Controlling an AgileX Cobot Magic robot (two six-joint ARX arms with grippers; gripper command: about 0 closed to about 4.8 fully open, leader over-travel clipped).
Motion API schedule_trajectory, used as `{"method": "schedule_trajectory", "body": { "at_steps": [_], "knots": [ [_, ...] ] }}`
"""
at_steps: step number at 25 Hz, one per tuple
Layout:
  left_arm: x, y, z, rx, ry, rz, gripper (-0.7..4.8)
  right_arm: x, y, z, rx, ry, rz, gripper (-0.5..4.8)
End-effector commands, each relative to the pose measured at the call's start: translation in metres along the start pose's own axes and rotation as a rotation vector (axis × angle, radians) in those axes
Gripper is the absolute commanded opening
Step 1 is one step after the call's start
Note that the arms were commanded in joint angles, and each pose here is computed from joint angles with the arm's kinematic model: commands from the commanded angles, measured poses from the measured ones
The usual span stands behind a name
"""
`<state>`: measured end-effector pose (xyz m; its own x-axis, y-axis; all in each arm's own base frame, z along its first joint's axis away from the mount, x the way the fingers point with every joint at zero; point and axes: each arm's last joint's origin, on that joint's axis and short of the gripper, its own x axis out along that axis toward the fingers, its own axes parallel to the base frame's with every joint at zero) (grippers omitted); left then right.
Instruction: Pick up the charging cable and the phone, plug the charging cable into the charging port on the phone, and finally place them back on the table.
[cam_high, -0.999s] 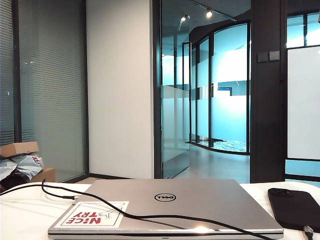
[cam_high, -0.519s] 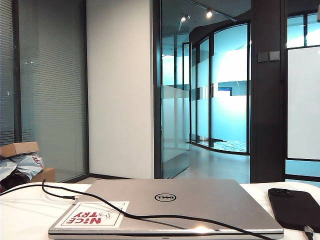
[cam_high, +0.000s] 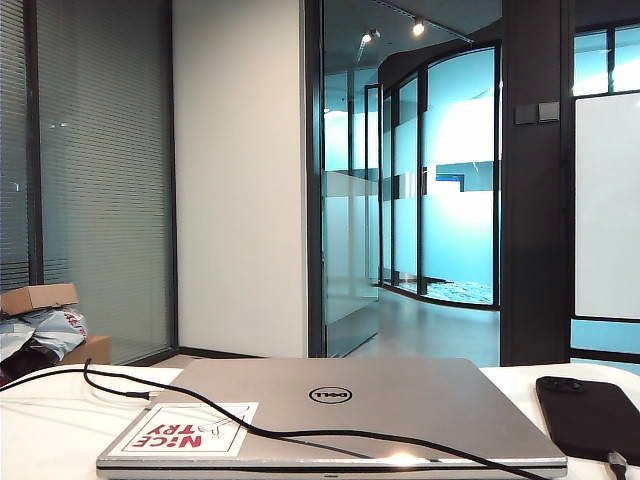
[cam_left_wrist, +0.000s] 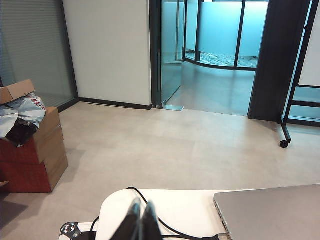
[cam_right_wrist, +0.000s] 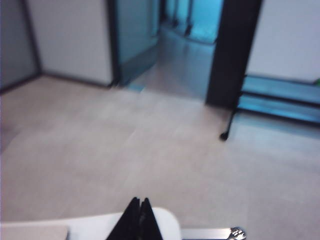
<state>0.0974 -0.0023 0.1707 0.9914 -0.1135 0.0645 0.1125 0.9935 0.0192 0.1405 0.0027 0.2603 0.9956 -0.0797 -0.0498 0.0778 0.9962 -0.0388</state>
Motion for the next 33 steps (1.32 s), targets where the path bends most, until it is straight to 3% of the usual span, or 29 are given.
{"method": "schedule_trajectory", "body": {
  "at_steps": [1,16,33],
  "knots": [
    [0.0,0.0,0.001,0.009,-0.008,-0.003,-0.05,-0.013,-0.002,-0.017,0.01,-0.055,-0.034,-0.04],
    [0.0,0.0,0.001,0.009,-0.008,-0.003,-0.05,-0.042,-0.002,-0.076,0.028,-0.21,0.014,-0.05],
    [0.0,0.0,0.001,0.009,-0.008,-0.003,-0.05,-0.039,-0.002,-0.089,0.016,-0.157,0.046,-0.05]
  ]
}}
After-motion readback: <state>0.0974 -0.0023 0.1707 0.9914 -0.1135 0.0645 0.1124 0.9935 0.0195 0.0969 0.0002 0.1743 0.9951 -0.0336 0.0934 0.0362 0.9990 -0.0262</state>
